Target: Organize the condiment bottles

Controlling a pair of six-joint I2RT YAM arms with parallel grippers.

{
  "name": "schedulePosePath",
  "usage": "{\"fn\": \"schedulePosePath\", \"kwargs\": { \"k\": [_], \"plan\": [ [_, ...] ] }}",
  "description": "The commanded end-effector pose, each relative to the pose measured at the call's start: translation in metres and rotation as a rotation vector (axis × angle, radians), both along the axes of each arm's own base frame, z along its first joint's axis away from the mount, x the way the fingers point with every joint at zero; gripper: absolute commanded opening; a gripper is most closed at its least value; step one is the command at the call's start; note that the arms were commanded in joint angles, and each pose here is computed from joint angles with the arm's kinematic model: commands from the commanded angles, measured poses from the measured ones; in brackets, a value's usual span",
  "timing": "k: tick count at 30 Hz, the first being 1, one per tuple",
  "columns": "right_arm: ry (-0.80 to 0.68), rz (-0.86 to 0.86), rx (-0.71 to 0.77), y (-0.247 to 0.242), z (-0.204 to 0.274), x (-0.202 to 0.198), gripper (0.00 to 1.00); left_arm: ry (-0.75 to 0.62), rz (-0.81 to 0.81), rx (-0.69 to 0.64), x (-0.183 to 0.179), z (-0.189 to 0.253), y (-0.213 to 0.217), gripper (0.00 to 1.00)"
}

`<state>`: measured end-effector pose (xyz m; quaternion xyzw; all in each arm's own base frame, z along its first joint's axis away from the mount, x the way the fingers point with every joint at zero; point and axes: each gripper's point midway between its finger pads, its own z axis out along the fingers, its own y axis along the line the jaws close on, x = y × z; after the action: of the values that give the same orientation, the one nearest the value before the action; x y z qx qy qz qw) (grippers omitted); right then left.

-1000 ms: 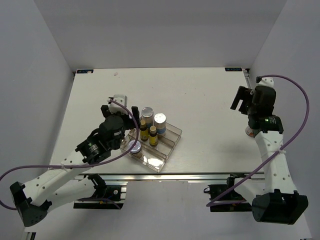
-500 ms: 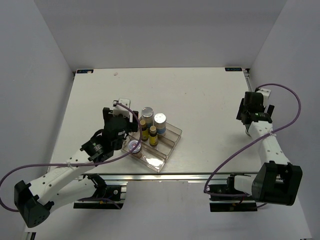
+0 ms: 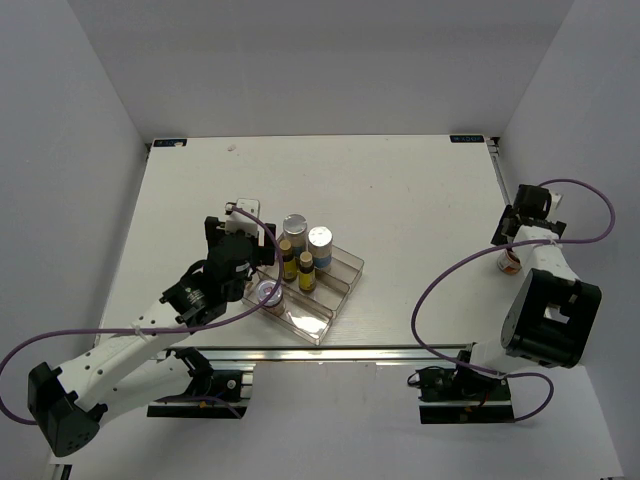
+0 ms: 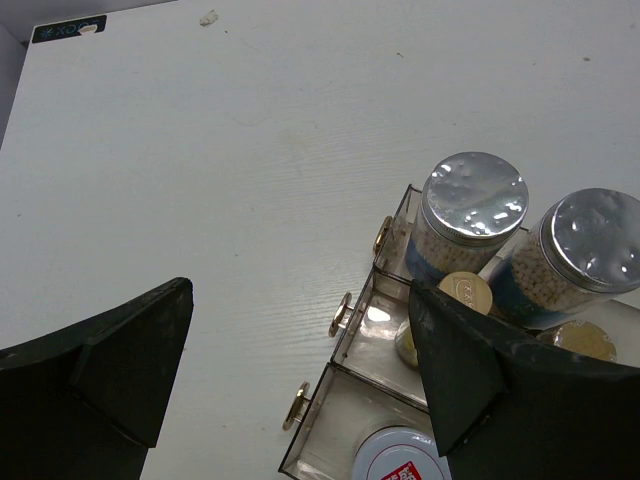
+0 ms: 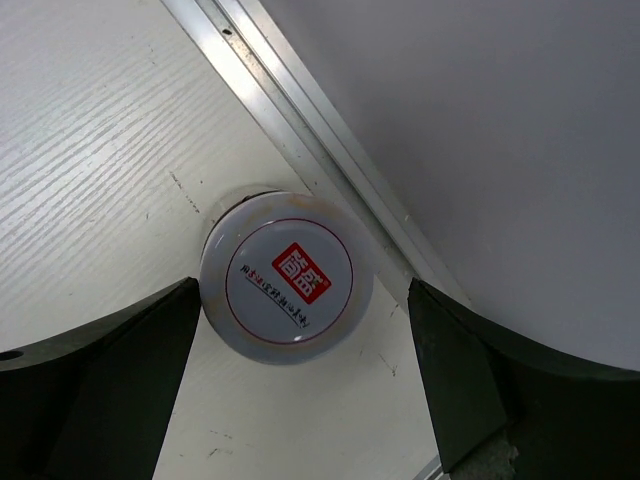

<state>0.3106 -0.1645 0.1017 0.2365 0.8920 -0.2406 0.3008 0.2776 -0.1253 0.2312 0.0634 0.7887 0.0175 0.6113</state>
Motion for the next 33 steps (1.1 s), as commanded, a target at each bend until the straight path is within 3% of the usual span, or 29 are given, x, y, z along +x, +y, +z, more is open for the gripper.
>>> {"fn": "schedulePosePath", "kwargs": {
  "k": [1,11,22,25,33],
  "plan": [
    [-0.068,0.059,0.060,0.001,0.009,0.024,0.89,0.005,0.009,0.001,0.001,-0.002,0.002,0.98],
    [-0.013,0.075,0.165,0.003,-0.027,0.027,0.86,0.009,0.007,0.006,0.001,-0.004,0.002,0.98],
    [-0.081,0.128,0.170,-0.001,-0.025,0.038,0.84,0.010,-0.002,0.005,0.000,-0.003,0.000,0.98],
    [-0.069,0.138,0.193,0.003,-0.028,0.036,0.80,0.007,-0.002,0.002,0.000,-0.002,0.001,0.98],
    [-0.064,0.177,0.231,0.016,-0.026,0.026,0.55,0.004,-0.007,-0.002,0.000,-0.001,0.000,0.98]
  ]
}}
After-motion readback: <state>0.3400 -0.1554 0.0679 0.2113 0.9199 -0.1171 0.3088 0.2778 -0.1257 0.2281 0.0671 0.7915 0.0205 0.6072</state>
